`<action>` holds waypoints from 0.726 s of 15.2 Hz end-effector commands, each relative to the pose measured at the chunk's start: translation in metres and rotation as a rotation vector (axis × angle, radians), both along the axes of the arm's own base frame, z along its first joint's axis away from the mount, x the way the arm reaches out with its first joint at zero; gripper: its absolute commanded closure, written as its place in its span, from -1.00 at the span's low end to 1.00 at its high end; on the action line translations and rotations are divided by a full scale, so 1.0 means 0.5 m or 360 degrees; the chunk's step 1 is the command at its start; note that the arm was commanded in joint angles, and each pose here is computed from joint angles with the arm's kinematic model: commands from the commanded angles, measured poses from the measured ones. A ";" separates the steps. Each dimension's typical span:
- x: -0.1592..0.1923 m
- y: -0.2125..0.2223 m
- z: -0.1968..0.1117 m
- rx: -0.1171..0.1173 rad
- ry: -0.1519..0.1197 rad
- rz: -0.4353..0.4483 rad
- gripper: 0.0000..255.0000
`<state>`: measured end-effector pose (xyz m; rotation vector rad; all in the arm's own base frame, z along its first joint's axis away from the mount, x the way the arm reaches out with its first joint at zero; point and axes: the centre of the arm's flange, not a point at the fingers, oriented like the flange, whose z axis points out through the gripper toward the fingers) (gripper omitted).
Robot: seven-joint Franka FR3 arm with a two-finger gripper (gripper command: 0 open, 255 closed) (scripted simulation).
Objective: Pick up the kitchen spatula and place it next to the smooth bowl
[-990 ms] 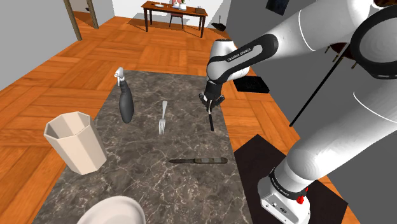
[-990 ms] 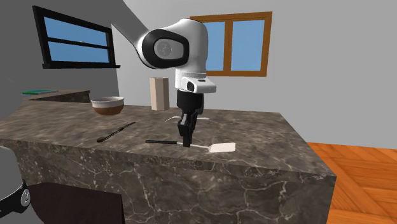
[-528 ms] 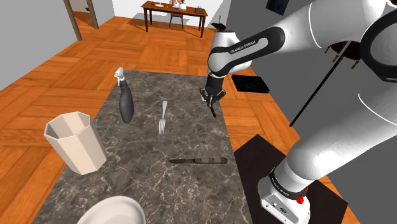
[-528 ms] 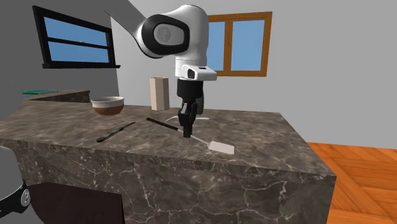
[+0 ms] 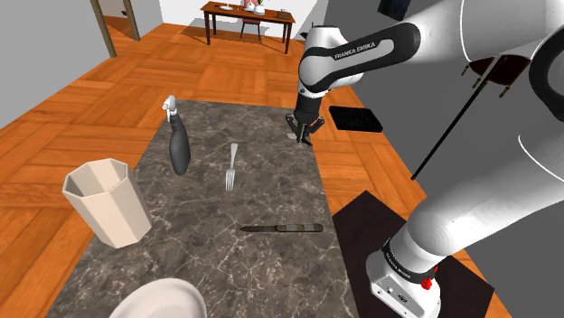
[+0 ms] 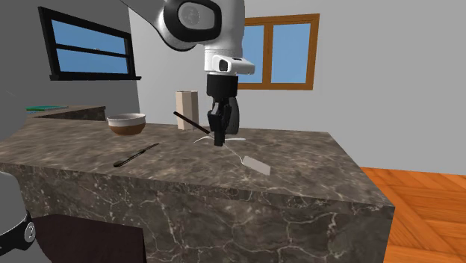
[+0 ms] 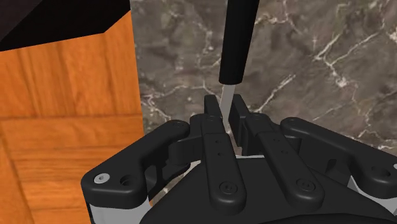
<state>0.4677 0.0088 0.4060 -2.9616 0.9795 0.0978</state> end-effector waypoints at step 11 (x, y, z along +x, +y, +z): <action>0.000 0.000 0.125 0.0000 0.0001 0.0000 1.00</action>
